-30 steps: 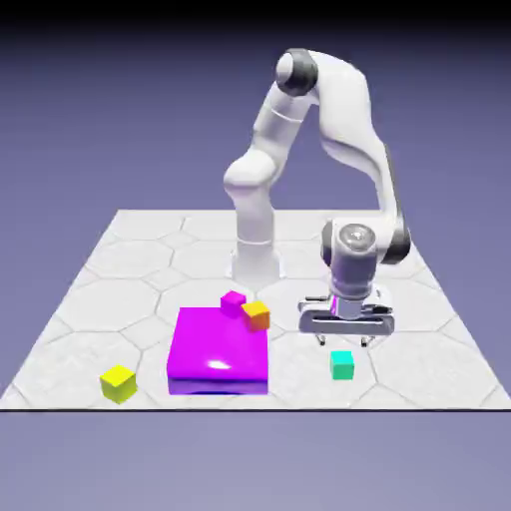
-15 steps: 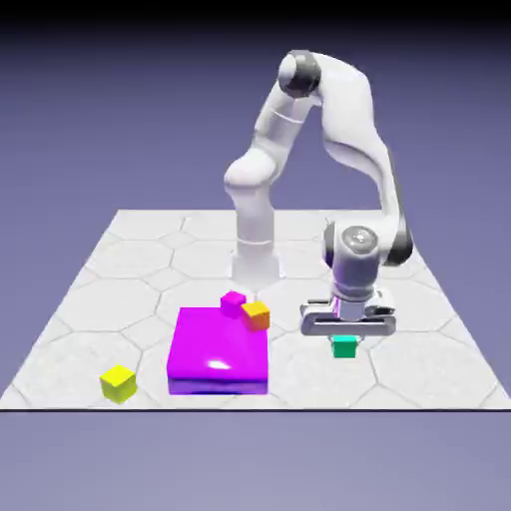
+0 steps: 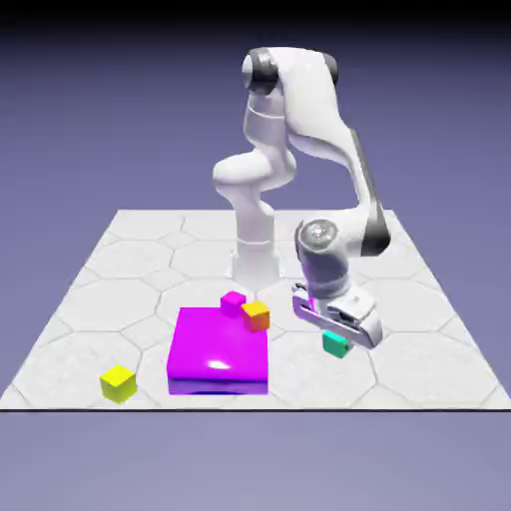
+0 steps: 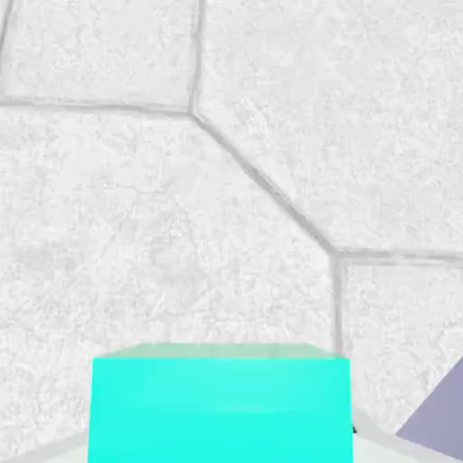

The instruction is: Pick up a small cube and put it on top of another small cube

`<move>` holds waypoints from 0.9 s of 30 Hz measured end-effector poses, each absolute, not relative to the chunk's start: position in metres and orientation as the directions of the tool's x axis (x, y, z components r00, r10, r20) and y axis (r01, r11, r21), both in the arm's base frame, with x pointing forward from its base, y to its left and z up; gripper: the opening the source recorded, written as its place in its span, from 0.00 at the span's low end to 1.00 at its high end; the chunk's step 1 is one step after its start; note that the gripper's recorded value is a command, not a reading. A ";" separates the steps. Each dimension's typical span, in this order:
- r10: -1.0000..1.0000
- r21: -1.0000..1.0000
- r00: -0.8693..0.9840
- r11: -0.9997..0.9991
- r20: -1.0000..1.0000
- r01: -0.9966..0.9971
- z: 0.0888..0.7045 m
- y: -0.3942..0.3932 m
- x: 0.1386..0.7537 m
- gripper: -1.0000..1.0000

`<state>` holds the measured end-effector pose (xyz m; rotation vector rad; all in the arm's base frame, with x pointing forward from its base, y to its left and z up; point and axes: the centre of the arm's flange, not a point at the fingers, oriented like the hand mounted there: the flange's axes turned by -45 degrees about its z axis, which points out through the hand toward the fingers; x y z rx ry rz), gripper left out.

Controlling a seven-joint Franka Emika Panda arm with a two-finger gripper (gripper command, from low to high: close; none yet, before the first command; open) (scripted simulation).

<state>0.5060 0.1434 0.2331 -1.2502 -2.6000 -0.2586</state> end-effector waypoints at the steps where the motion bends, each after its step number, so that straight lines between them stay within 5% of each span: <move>1: 0.768 0.053 -0.565 0.578 0.300 0.814 0.238 0.140 0.509 0.00; 14: 0.929 0.024 -0.006 -0.003 0.369 1.000 0.312 0.086 0.537 0.00; 27: 0.743 -0.035 0.535 -0.571 0.402 0.820 0.393 0.024 0.549 0.00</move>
